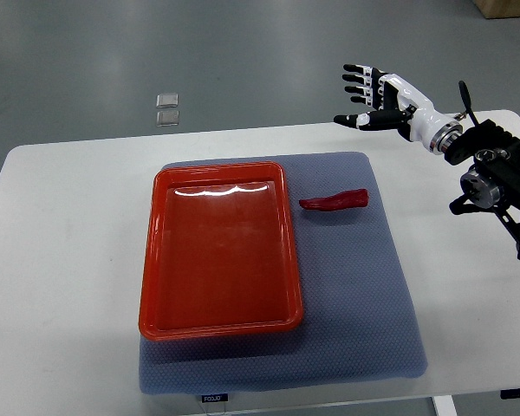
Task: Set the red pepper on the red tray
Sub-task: 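Move the right hand down toward the red pepper beside the tray, then close the right hand fingers around the red pepper and lift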
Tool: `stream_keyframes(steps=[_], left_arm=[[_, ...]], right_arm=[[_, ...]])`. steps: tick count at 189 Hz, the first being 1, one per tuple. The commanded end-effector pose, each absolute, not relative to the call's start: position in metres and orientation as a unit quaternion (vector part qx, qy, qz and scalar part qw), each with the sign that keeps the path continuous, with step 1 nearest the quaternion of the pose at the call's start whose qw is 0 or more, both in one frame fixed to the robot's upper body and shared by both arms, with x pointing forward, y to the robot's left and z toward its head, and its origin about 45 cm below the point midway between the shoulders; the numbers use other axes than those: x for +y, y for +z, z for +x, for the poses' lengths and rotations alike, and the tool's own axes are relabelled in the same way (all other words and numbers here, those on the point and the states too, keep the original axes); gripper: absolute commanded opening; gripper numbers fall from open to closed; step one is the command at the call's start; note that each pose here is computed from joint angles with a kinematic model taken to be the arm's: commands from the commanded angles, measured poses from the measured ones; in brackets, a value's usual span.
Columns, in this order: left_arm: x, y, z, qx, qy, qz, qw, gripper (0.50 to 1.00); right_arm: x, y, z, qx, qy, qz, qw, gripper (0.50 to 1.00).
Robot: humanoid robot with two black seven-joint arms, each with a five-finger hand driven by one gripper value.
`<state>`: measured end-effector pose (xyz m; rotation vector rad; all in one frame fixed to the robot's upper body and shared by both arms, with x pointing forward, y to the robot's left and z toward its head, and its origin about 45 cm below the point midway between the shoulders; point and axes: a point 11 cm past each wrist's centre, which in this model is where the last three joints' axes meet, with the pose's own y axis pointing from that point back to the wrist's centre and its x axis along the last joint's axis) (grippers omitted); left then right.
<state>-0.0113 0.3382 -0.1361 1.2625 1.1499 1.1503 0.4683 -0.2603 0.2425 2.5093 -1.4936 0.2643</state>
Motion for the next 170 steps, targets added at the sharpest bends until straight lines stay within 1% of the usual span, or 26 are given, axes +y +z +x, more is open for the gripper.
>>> stream_keyframes(steps=[1,45,82,146,170], left_arm=[[0.338,-0.136,-0.011,0.478,0.479,0.526,0.515,1.0],[0.338,-0.136,-0.011,0.479,0.479,0.525,0.515,1.0],[0.338,-0.136,-0.01,0.478,0.479,0.525,0.516,1.0],[0.338,-0.136,-0.011,0.479,0.479,0.525,0.515,1.0],[0.338,-0.136,-0.011,0.479,0.479,0.525,0.515,1.0]], right_arm=[[-0.252,0.248,0.462,-0.448,0.159,0.864,0.166,0.913],[-0.233,0.231,0.434,-0.301,0.314,0.849,0.3,0.913],[-0.229,0.219,0.422,-0.222,0.375,0.824,0.362,0.913],[-0.232,0.196,0.419,-0.193,0.412,0.787,0.417,0.901],[-0.232,0.185,0.419,-0.188,0.419,0.778,0.429,0.879]])
